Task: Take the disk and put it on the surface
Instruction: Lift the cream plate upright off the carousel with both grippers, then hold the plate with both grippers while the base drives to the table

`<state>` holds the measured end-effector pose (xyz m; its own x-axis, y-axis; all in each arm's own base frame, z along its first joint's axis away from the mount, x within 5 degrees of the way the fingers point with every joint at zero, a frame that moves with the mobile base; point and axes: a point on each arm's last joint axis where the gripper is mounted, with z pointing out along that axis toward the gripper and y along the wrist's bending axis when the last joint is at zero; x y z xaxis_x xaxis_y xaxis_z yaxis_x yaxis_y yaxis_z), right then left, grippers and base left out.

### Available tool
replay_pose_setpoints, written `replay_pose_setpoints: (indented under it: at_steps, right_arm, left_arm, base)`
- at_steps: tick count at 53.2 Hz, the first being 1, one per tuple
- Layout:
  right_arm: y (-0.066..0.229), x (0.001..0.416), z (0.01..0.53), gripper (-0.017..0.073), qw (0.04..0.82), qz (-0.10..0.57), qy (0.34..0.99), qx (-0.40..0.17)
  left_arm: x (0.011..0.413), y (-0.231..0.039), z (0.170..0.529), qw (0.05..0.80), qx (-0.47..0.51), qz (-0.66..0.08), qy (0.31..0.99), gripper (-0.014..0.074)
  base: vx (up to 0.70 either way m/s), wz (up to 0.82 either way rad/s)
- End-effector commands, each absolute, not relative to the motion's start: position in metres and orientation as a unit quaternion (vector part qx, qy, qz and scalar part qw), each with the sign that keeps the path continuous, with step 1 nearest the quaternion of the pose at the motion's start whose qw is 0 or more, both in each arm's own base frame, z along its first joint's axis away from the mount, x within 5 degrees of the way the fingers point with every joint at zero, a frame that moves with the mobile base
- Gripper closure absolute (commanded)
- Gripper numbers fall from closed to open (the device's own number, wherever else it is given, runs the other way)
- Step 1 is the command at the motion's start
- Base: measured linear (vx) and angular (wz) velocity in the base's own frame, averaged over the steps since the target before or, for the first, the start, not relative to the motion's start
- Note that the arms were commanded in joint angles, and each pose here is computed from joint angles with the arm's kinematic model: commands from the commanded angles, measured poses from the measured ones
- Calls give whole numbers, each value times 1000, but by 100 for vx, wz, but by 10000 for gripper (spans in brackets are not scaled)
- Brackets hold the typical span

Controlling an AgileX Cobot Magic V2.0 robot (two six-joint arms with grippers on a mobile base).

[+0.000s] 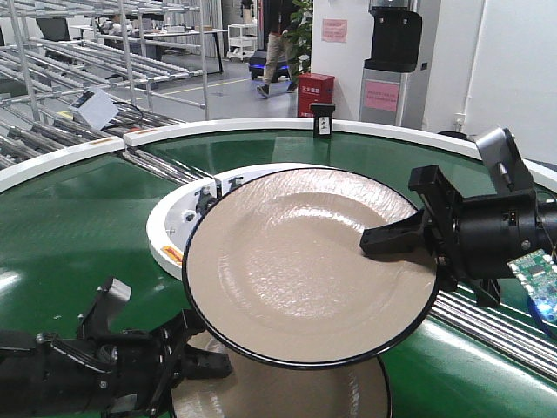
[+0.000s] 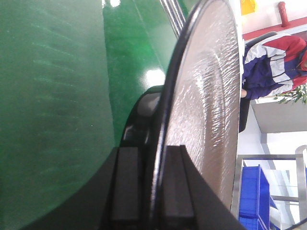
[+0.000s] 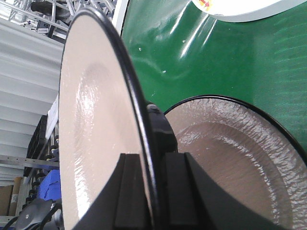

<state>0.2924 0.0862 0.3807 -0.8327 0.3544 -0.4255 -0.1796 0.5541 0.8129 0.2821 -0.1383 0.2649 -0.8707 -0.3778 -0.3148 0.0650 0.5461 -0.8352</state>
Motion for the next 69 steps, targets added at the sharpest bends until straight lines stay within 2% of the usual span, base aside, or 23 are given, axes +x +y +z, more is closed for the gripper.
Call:
replay_pose_setpoints:
  at_steps: [1,69]
  right_arm:
    - [86,285,414,567,325,515,790,66]
    - [86,285,414,567,325,515,790,66]
  left_arm:
    - [279,-141,295,251,-105,-519,811,595]
    - [279,-141,295,251,-105,-519,811,595]
  base:
    - [0,0]
    - [-5,1]
